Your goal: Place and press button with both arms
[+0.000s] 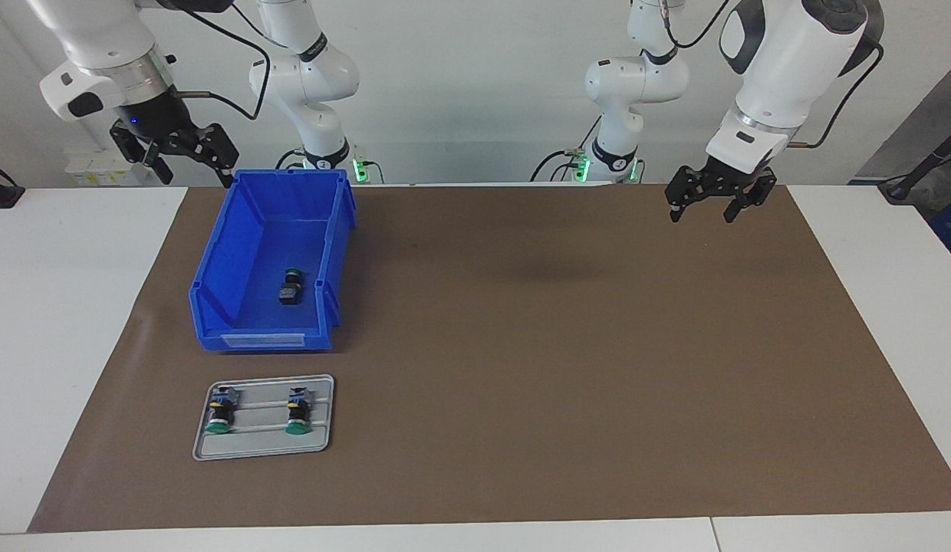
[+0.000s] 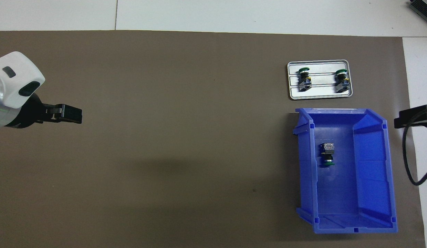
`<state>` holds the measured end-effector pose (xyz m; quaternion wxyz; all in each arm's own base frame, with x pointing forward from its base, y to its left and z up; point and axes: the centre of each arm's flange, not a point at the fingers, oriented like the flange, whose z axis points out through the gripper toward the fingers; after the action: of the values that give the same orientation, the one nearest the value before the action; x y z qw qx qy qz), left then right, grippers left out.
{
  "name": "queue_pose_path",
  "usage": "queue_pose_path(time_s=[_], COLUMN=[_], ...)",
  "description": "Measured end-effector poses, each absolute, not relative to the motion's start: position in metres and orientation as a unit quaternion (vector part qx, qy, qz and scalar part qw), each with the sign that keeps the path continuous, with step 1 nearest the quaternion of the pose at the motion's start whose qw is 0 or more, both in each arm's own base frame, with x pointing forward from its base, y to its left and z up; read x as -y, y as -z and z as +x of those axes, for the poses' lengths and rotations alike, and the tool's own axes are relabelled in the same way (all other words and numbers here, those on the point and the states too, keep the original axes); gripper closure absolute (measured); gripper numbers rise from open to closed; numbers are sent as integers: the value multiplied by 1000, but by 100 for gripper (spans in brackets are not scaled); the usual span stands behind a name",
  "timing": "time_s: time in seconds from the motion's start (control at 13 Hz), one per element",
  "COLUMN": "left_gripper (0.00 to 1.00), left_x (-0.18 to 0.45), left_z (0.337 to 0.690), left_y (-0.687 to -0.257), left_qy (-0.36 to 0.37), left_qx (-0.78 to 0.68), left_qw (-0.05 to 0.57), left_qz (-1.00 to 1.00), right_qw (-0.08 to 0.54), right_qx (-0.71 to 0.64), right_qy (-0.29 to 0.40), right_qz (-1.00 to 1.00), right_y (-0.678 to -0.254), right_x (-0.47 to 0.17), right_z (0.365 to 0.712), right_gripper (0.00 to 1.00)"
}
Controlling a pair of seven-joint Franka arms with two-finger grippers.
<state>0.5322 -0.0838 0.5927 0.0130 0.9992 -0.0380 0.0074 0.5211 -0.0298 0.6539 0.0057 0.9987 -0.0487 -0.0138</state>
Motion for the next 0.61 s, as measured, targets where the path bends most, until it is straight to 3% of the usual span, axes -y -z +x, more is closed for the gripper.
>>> queue_pose_path(time_s=[0.61], left_gripper=[0], left_x=[84], left_z=[532], left_y=[-593], left_qy=[-7], left_qx=[38], left_qw=[13], left_qz=[999], right_qw=[12], right_qx=[15], right_qy=[-7], right_qz=[1000], right_y=[-648], right_x=[25], right_z=[529], right_gripper=[0])
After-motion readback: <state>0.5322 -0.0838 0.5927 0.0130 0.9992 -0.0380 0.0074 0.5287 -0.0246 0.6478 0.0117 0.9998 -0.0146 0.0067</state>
